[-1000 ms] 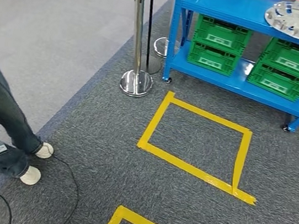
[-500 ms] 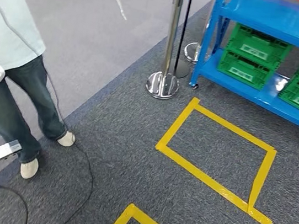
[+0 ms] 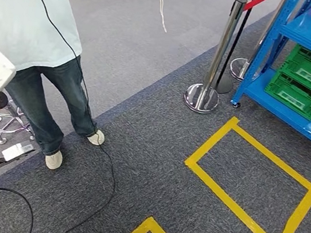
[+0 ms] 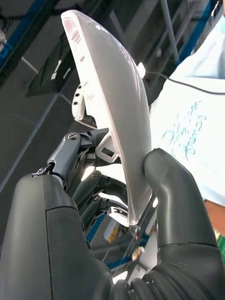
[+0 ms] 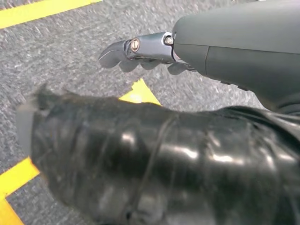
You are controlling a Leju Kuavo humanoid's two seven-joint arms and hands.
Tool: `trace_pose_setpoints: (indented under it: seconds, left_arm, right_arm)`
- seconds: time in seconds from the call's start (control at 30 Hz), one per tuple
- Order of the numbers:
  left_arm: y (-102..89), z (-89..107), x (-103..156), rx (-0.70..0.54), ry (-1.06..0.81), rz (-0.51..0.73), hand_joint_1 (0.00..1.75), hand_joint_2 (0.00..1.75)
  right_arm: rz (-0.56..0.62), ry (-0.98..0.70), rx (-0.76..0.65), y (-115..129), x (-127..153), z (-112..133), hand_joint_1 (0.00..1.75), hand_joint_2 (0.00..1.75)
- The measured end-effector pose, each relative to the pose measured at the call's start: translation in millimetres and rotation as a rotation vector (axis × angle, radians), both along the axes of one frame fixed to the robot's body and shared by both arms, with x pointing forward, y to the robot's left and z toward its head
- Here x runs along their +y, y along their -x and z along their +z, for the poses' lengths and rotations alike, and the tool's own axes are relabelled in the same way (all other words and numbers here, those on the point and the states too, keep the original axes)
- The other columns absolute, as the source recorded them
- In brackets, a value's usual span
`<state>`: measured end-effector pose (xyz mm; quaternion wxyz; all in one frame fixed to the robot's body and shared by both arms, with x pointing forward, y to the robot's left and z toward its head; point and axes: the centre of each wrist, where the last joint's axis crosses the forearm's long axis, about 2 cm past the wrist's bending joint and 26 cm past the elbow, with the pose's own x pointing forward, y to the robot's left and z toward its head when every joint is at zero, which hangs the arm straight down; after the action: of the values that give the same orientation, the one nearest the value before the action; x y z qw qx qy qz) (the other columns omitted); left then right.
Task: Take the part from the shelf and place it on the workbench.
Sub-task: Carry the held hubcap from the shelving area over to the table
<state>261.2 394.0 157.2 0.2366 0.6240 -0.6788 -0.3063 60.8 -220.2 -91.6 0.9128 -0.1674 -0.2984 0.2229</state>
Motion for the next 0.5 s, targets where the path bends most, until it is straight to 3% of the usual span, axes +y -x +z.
trace_pose_setpoints:
  seconds: [0.5]
  left_arm:
    - [-30.1, 8.5, -50, 0.002, -0.014, -0.086, 1.75, 1.75]
  right_arm:
    - [-0.07, 0.021, -0.021, 12, -10, 1, 0.0, 0.0]
